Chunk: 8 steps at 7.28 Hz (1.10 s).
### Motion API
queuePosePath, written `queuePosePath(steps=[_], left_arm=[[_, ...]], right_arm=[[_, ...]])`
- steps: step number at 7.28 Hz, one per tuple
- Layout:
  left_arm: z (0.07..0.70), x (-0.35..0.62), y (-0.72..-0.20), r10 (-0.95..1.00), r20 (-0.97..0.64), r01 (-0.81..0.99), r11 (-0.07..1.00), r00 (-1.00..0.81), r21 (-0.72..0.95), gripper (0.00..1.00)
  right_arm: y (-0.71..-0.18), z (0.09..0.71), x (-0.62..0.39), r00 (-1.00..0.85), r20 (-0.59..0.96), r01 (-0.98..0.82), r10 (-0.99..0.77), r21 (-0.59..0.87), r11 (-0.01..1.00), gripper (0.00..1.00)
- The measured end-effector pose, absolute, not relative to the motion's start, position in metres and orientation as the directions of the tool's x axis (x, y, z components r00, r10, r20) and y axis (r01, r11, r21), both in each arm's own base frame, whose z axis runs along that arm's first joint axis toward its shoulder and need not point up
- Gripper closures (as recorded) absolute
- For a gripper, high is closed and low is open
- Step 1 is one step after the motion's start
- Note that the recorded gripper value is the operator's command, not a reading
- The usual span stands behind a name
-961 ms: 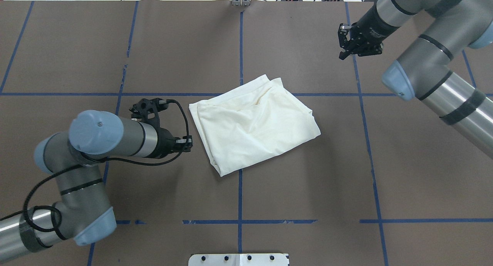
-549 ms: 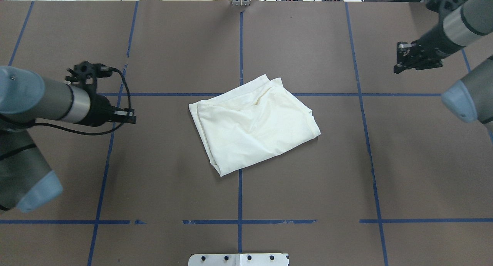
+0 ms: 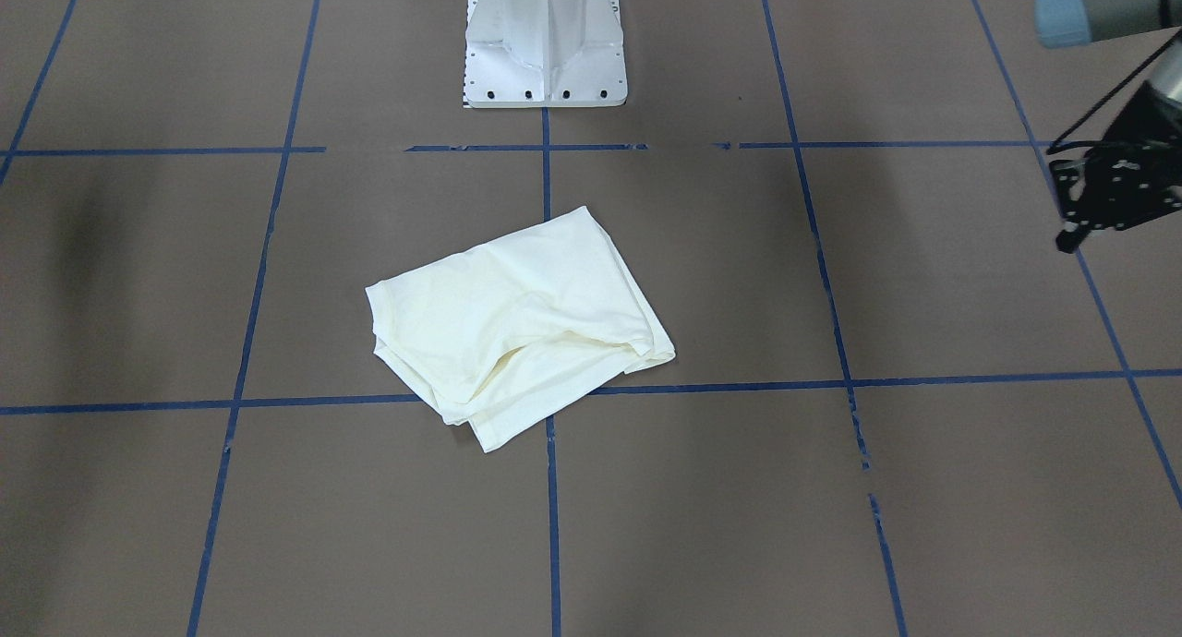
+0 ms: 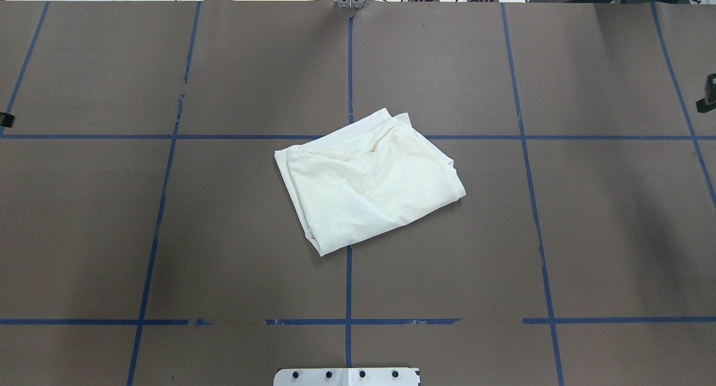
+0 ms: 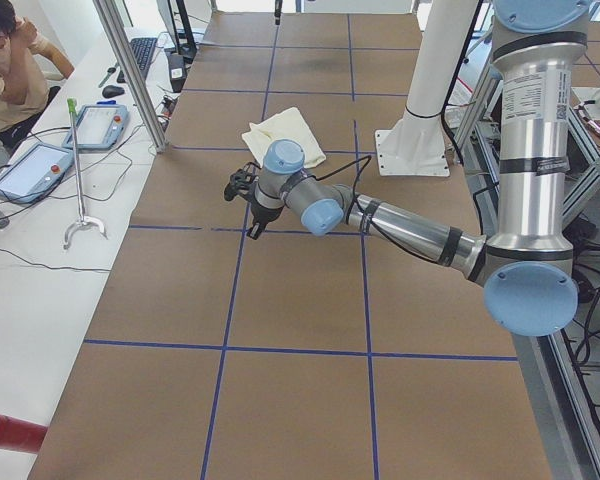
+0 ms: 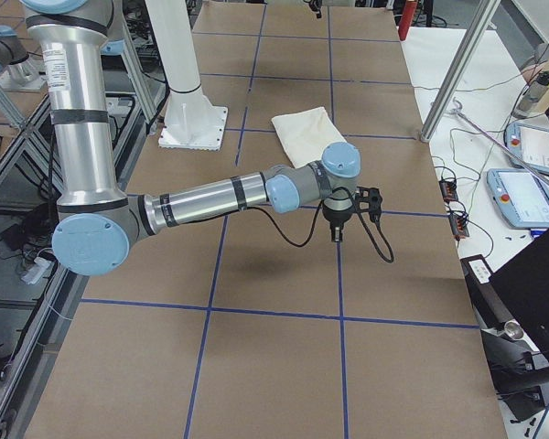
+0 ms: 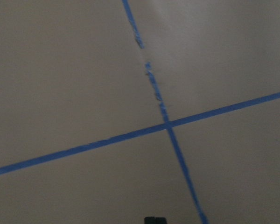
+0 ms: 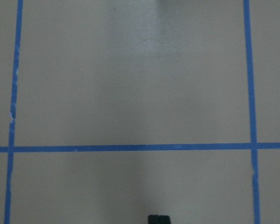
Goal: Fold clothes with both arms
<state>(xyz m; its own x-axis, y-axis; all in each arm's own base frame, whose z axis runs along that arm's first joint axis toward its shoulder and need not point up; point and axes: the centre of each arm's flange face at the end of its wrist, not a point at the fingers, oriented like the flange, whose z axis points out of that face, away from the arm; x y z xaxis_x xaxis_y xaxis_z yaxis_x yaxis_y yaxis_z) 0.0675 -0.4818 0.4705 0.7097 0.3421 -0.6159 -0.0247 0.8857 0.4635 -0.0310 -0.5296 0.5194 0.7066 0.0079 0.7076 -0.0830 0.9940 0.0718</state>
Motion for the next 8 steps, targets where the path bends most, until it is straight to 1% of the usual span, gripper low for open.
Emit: queuePosePath(steps=[1,2,3,6,8], left_arm=[[0.477,0.017,-0.491,0.332,-0.582,-0.055,0.896,0.742,0.44,0.01],[0.484,-0.016,-0.491,0.313,-0.58,-0.079,0.917,0.753,0.392,0.0],[0.502,-0.034,-0.479,0.302,-0.589,-0.106,0.933,0.75,0.344,0.0],[0.568,-0.041,-0.43,0.216,-0.677,-0.114,0.975,0.704,0.192,0.0],[0.56,-0.039,-0.418,0.217,-0.712,-0.105,0.974,0.667,0.199,0.0]], right_arm=[[-0.519,0.524,-0.008,0.724,0.69,-0.043,-0.017,0.07,0.997,0.0],[-0.506,0.531,0.004,0.731,0.682,-0.024,-0.017,0.051,0.998,0.0],[-0.497,0.539,0.009,0.734,0.679,-0.017,-0.012,0.035,0.999,0.0],[-0.489,0.547,0.009,0.734,0.679,-0.008,-0.003,0.013,1.0,0.0],[-0.488,0.55,0.0,0.736,0.677,0.008,-0.011,0.007,1.0,0.0]])
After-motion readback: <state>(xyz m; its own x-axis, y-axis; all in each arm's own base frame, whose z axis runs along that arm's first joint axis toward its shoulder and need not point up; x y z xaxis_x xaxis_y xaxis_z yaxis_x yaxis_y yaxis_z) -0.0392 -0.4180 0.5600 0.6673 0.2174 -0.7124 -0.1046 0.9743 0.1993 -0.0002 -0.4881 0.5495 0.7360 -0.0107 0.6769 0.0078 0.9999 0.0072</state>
